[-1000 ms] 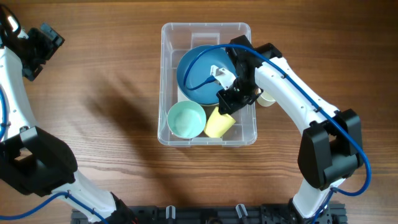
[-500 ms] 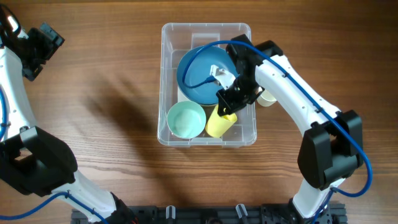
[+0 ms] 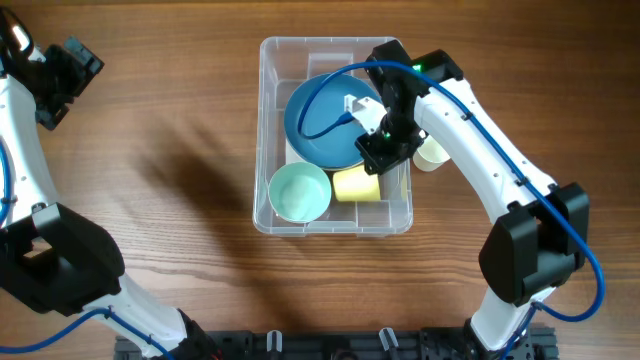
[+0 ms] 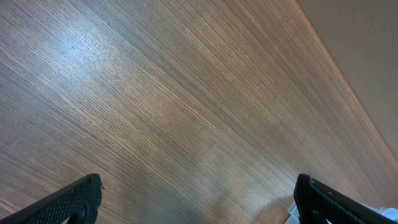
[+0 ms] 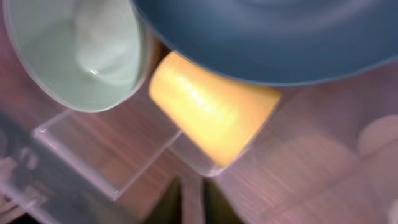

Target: Pack container

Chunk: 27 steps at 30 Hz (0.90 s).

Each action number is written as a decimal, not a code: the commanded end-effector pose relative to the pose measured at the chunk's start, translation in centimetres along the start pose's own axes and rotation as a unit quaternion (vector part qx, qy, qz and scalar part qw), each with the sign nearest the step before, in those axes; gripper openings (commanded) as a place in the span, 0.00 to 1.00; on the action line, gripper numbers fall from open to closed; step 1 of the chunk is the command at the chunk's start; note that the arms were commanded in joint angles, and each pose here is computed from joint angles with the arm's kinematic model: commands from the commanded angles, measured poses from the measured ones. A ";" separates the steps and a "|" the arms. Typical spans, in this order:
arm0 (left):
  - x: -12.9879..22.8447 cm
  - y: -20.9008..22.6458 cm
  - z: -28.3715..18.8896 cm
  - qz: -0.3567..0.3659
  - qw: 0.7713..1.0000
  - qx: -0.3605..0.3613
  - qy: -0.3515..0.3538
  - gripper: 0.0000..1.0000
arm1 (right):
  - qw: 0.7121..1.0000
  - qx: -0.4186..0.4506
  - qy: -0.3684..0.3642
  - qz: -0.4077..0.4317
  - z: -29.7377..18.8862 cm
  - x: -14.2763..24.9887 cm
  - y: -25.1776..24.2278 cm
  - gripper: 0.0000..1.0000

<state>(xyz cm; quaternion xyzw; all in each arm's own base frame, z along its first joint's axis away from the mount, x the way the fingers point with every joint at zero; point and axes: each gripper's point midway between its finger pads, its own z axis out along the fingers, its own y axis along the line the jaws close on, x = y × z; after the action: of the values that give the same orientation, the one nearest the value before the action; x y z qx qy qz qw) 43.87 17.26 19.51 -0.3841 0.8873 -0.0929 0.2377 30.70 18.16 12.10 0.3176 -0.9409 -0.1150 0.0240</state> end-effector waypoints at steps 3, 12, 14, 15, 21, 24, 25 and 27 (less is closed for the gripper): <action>-0.8 -0.6 -1.7 -0.001 1.000 0.009 -0.023 1.00 | 0.998 0.045 -0.002 0.031 -0.6 0.2 -1.2 0.50; -0.9 -0.6 -1.7 0.000 1.000 0.009 -0.023 1.00 | 0.994 0.020 0.031 0.100 1.4 2.1 -0.6 0.56; -0.8 -0.6 -1.7 -0.001 1.000 0.009 -0.023 1.00 | 0.993 0.015 0.031 0.111 1.5 2.1 -0.4 0.56; -0.8 -0.6 -1.7 -0.001 1.000 0.009 -0.023 1.00 | 0.993 0.012 0.031 0.111 1.5 2.1 -0.3 0.56; -0.8 -0.6 -1.7 -0.001 1.000 0.009 -0.023 1.00 | 0.990 -0.022 0.017 0.137 1.6 1.3 0.8 0.56; -0.8 -0.6 -1.7 -0.001 1.000 0.009 -0.023 1.00 | 0.985 -0.028 0.007 0.172 1.8 0.7 0.9 0.56; -0.9 -0.6 -1.7 -0.001 1.000 0.008 -0.023 1.00 | 0.983 -0.028 0.003 0.184 1.8 0.5 0.8 0.56; -0.8 -0.6 -1.7 -0.001 1.000 0.009 -0.023 1.00 | 0.979 -0.028 -0.005 0.204 1.8 0.1 0.7 0.54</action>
<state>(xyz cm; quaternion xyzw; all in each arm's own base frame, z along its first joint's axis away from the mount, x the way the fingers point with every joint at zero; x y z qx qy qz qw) 43.86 17.27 19.51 -0.3841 0.8873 -0.0928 0.2377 30.10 18.53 10.11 0.1716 -0.9765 -0.1207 0.0505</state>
